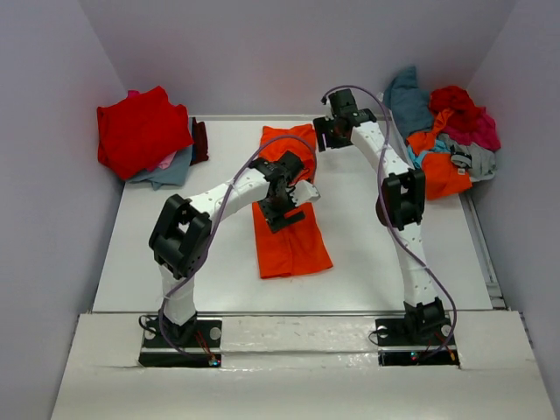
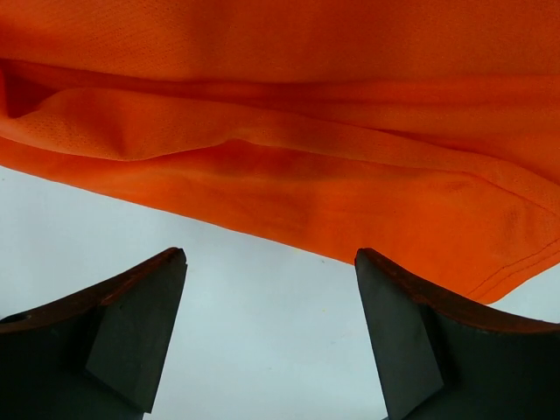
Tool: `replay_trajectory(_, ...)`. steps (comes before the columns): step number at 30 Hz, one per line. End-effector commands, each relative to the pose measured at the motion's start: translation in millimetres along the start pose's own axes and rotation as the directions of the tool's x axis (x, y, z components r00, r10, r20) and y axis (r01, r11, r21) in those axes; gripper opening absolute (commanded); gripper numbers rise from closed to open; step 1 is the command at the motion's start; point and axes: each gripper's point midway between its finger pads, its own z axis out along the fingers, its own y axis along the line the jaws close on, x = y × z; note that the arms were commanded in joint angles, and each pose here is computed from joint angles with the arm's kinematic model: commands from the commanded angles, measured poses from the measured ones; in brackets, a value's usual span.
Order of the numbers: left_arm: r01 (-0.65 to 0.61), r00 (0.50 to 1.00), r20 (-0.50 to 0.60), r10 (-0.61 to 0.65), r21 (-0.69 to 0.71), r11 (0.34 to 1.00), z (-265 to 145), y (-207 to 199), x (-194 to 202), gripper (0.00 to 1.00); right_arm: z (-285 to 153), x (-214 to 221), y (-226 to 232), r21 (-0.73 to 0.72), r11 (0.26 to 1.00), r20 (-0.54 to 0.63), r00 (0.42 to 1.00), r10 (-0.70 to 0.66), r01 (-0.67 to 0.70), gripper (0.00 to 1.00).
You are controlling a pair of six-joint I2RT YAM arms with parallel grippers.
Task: Fold and stack the t-shirts
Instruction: Fold the tshirt
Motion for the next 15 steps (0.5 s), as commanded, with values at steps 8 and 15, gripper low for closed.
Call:
replay_trajectory(8,-0.058,0.998,-0.031,0.059,0.037,0.998,1.6,-12.3,-3.0,0.90,7.7,3.9,22.8,-0.098,0.995,-0.014,1.000,0.016,-0.017,0.71)
replay_trajectory(15,-0.115,0.993,-0.024,0.116,0.042,0.992,0.8,-20.3,-15.3,0.90,9.9,21.9,23.1,-0.102,0.995,-0.065,0.998,0.010,-0.016,0.71)
